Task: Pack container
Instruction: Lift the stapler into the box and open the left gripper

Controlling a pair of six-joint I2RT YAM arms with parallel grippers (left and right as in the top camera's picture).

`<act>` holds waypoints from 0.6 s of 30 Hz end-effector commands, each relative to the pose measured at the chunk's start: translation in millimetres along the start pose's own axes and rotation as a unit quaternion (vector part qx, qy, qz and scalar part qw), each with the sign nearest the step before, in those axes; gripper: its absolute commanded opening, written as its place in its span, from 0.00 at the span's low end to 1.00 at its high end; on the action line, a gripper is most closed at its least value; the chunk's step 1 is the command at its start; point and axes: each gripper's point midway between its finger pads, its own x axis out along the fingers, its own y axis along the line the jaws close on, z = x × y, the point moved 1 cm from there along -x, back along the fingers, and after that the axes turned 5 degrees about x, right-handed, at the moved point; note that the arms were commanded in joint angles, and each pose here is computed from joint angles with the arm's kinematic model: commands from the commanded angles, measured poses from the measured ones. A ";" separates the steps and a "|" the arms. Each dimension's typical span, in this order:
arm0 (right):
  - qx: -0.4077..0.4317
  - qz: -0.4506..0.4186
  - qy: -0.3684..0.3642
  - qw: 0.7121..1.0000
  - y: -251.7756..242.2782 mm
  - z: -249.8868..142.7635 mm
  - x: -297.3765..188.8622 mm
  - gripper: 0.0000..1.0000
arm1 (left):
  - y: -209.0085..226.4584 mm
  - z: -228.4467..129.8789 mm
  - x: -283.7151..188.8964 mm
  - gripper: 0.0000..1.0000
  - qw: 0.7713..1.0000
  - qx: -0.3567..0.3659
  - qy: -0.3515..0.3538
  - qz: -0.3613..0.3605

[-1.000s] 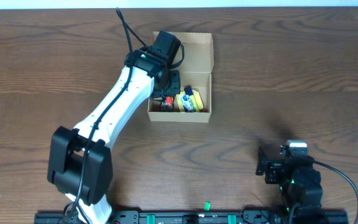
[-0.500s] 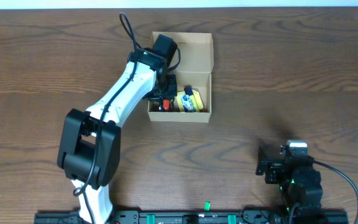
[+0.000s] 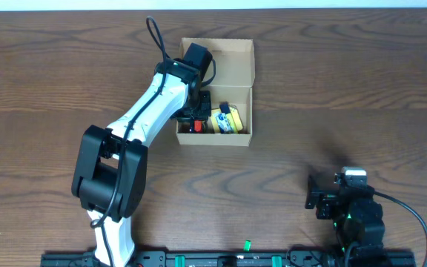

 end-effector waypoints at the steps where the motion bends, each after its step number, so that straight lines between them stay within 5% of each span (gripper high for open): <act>1: -0.004 -0.006 0.002 1.000 -2.6 -3.3 1.8 0.99 | -0.7 7.8 -1.2 0.38 1.000 0.010 -0.007 0.000; 6: -0.005 -0.006 0.002 1.000 -2.6 -3.3 1.8 0.99 | -0.6 7.8 -1.2 0.57 1.000 0.010 -0.007 0.000; 9: -0.005 -0.006 0.002 1.000 -2.6 -3.3 1.8 0.99 | -0.7 7.7 -1.2 0.81 1.000 0.010 -0.007 0.000; 13: -0.005 -0.006 0.002 1.000 -2.6 -3.3 1.8 0.99 | -0.8 7.3 -1.7 0.91 1.000 0.010 -0.007 0.000; 18: -0.005 -0.006 0.002 1.000 -2.6 -3.2 1.8 0.99 | -1.9 8.7 -9.1 0.91 1.000 0.010 -0.015 -0.003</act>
